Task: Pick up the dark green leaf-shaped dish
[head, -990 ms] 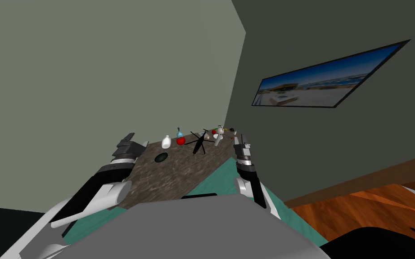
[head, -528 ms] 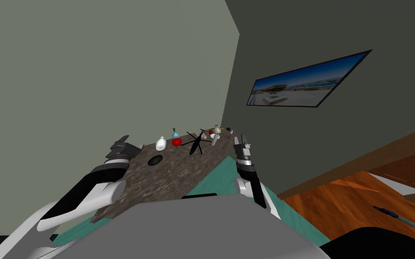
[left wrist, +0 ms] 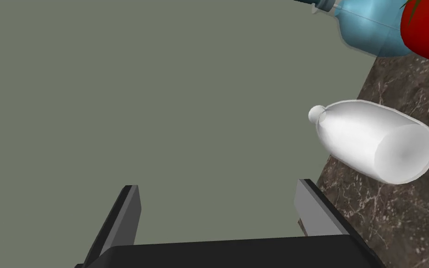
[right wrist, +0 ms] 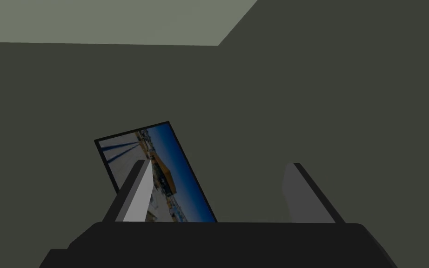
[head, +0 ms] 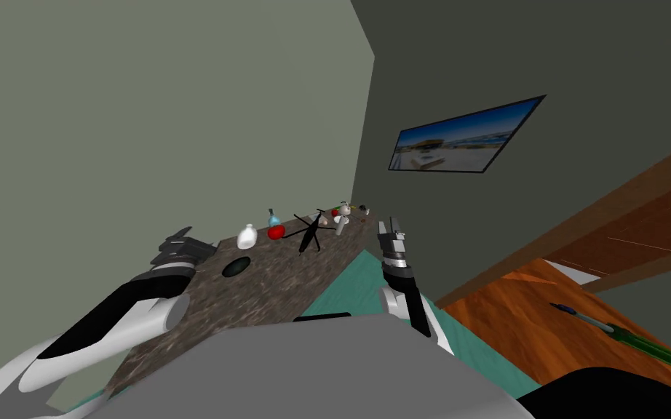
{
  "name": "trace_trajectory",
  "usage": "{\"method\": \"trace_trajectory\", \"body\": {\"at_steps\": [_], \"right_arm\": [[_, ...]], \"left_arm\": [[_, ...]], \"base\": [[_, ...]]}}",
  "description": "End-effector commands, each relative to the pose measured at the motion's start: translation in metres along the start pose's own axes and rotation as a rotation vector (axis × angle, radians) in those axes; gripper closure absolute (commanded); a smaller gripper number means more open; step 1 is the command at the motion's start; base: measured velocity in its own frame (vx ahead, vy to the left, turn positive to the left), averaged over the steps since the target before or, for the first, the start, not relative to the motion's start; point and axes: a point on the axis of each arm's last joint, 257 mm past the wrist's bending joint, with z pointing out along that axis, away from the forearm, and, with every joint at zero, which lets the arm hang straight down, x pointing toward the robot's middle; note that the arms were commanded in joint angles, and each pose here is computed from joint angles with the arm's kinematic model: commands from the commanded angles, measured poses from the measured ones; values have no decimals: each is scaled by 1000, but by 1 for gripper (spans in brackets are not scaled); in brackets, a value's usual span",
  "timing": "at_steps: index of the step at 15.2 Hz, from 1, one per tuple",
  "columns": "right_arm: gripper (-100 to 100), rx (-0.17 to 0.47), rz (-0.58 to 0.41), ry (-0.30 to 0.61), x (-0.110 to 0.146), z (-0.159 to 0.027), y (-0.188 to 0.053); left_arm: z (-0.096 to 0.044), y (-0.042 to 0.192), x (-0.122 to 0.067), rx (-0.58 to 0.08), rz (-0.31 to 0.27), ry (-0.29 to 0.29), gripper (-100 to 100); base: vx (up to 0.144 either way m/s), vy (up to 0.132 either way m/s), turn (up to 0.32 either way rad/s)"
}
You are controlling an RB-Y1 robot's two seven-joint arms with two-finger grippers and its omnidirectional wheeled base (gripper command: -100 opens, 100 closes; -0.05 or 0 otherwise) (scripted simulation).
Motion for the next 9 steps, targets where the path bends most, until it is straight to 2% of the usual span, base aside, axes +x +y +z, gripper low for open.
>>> {"method": "trace_trajectory", "body": {"at_steps": [1,2,4,5,7,8,9], "right_arm": [[0,0,0,0,0,0,0],[0,0,0,0,0,0,0],[0,0,0,0,0,0,0],[0,0,0,0,0,0,0],[0,0,0,0,0,0,0],[0,0,0,0,0,0,0],[0,0,0,0,0,0,0]], "left_arm": [[1,5,-12,-24,-15,-28,-100],[2,6,-32,-38,-55,-78,-100],[1,10,-35,-56,-56,-89,-100],[0,10,-55,-63,-98,-137,-100],[-1,16,-58,-85,-99,-152,-100],[-3,15,-77,-88,-144,-199,-100],[-4,20,-80,-107,-145,-212,-100]], "base": [[9,-18,-62],[15,-24,-149],[13,-22,-117],[13,-23,-194],[12,-18,-115],[11,-22,-134],[15,-25,-163]]}}
